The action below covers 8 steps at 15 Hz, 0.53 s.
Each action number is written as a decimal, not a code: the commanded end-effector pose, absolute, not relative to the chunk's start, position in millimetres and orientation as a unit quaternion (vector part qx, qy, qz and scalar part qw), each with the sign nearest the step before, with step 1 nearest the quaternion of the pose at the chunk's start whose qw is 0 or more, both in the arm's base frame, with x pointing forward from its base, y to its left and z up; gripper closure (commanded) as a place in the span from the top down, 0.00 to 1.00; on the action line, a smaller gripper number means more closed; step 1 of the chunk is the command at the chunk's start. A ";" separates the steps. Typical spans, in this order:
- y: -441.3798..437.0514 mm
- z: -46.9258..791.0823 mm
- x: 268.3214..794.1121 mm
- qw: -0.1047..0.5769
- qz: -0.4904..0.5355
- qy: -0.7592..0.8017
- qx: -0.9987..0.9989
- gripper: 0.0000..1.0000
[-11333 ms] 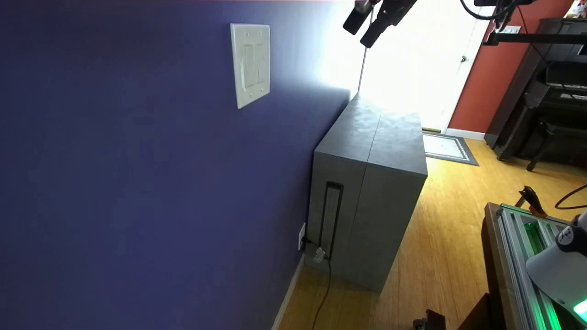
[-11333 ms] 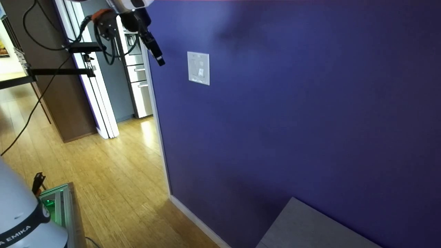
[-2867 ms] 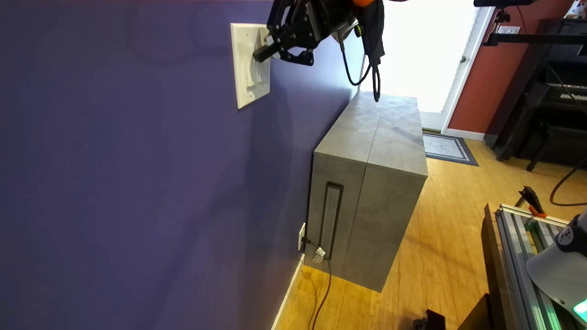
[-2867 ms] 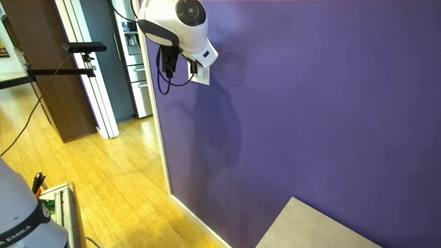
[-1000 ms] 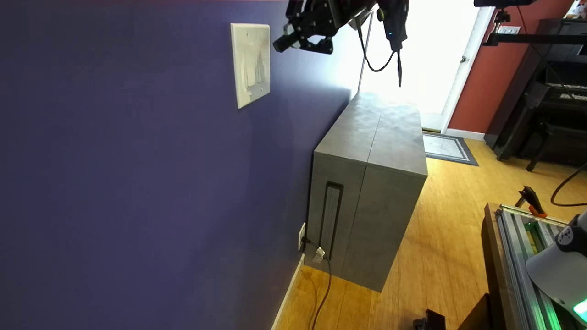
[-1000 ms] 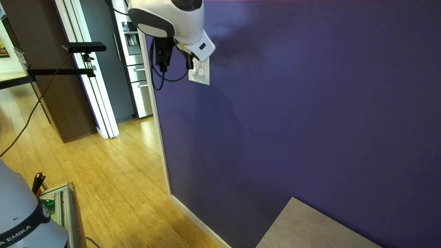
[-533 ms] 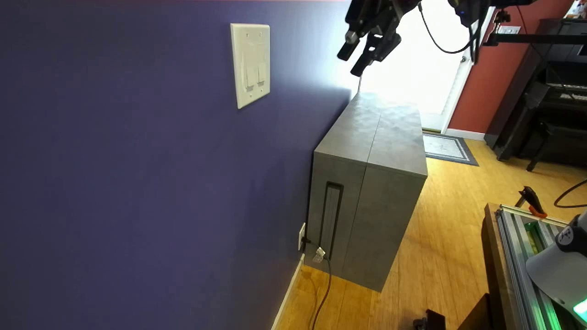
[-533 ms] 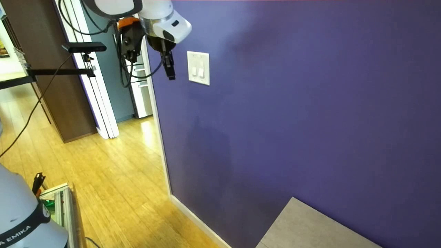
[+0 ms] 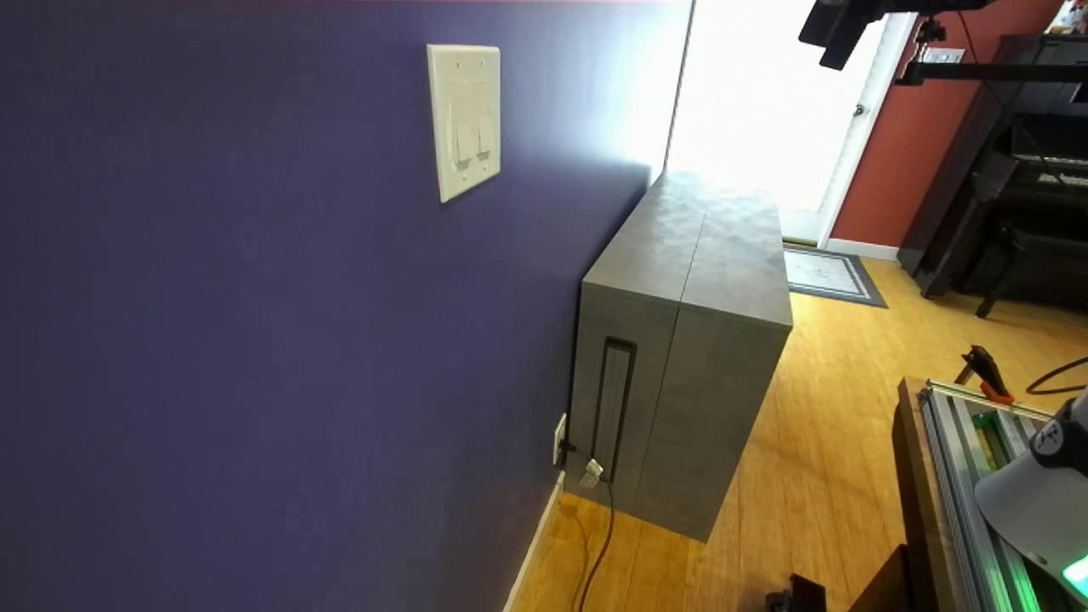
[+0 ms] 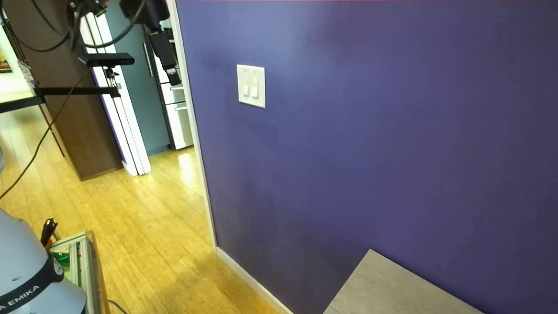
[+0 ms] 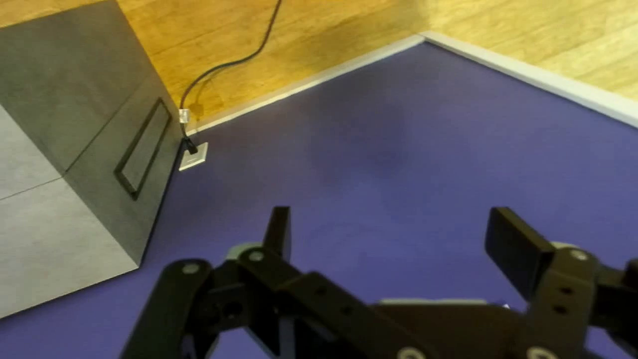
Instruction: Turn on the light switch on the left
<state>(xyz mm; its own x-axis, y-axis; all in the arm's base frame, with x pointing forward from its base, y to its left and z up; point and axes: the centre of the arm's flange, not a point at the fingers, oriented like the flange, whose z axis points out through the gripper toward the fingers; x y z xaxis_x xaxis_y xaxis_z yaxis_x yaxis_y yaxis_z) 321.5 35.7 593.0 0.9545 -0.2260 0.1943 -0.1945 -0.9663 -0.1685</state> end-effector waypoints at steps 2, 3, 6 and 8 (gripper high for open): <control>61.8 626.1 261.2 -0.004 -0.117 0.033 -0.993 1.00; 67.0 630.8 248.6 -0.008 -0.130 0.016 -0.991 1.00; 69.9 629.8 256.3 0.007 -0.122 0.027 -0.992 1.00; 71.8 635.5 245.4 0.007 -0.130 0.021 -0.991 1.00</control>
